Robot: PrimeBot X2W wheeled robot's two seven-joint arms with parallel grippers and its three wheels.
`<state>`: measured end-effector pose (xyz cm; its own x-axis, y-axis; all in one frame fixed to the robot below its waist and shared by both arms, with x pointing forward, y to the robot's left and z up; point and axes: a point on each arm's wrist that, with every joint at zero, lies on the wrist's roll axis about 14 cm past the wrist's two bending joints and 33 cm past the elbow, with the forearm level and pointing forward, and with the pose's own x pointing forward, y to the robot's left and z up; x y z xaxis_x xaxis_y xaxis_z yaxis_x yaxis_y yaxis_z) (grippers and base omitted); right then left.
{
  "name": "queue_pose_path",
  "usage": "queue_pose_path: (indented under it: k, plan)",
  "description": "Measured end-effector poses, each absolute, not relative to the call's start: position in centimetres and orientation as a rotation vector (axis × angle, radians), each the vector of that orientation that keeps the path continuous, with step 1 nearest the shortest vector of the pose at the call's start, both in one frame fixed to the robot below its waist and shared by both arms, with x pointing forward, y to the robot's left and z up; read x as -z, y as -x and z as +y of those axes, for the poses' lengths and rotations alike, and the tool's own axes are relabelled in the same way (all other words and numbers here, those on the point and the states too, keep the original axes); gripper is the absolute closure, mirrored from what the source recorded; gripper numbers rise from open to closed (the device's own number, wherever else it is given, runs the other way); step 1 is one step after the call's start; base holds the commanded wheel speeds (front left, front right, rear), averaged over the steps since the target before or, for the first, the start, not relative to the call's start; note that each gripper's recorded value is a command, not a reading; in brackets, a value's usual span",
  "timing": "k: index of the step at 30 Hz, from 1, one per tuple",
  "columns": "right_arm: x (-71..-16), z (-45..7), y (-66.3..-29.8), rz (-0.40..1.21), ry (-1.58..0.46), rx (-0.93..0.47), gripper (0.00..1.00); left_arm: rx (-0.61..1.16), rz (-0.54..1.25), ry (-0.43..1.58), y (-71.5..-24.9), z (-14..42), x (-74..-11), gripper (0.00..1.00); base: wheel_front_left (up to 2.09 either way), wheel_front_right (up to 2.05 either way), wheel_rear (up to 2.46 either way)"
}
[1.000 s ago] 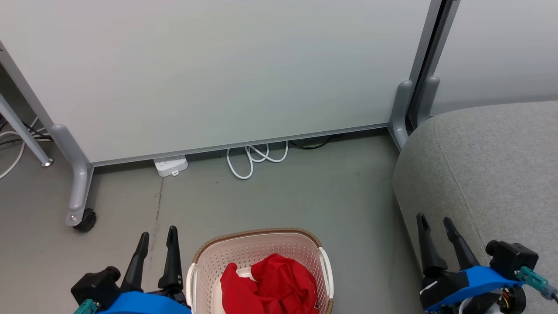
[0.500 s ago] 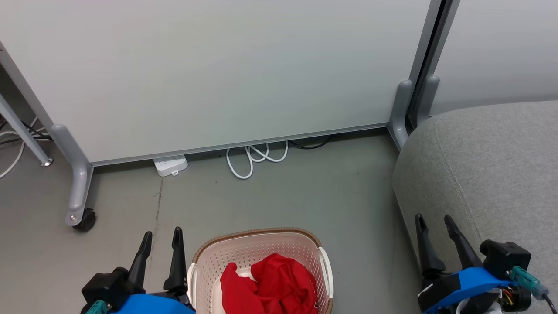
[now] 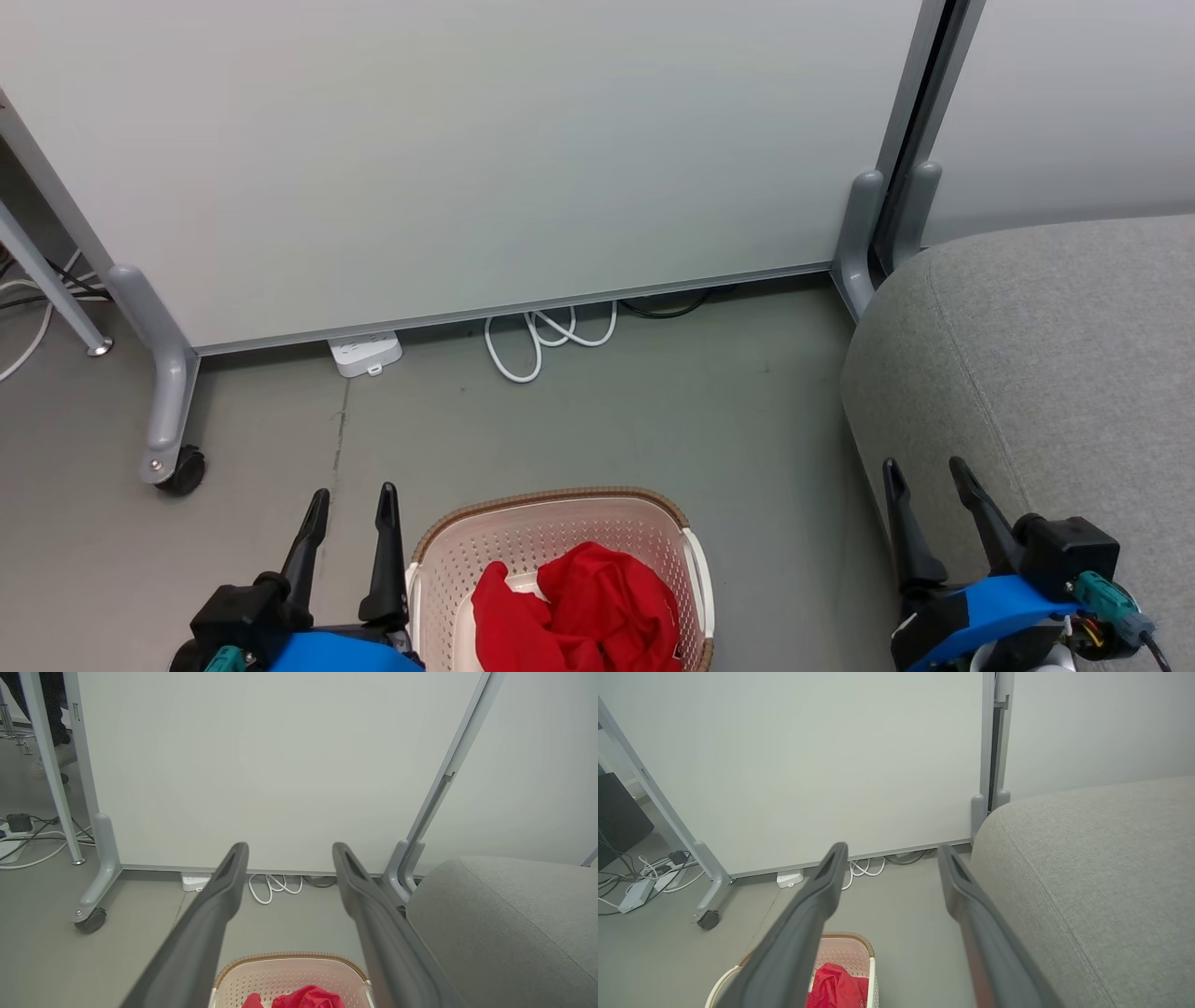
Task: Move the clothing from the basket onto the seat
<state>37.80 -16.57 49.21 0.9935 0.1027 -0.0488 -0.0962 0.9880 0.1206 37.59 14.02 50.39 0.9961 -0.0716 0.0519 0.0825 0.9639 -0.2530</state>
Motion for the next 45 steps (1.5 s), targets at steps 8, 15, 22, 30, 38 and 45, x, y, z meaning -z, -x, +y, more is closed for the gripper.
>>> queue_pose_path:
  k: [8, 15, 22, 30, 38, 45]
  plan:
    - [-49.3, -16.4, -37.8, 0.047, -0.064, -0.109, 0.0, 0.088, -0.064, 0.218, -37.5, 13.7, -50.8, 0.0, 0.0, 0.0, 0.0]
    - [-49.4, -16.3, -37.8, 0.041, -0.042, -0.116, 0.0, 0.092, -0.071, 0.191, -37.4, 13.6, -50.9, 0.0, 0.0, 0.0, 0.0]
    - [-49.4, -16.2, -37.8, 0.04, -0.043, -0.117, 0.0, 0.089, -0.071, 0.192, -37.4, 13.7, -50.9, 0.0, 0.0, 0.0, 0.0]
    - [-49.2, -16.2, -38.0, 0.046, -0.046, -0.118, 0.0, 0.088, -0.055, 0.19, -37.6, 13.7, -50.3, 0.0, 0.0, 0.0, 0.0]
    - [-49.6, -15.8, -40.6, 0.025, -0.05, -0.132, 0.0, 0.107, 0.045, 0.185, -39.7, 12.8, -46.9, 0.0, 0.0, 0.0, 0.0]
    - [-47.5, -16.1, -43.3, 0.053, -0.062, -0.128, 0.0, 0.173, 0.244, 0.165, -43.0, 10.6, -39.7, 0.0, 0.0, 0.0, 0.0]
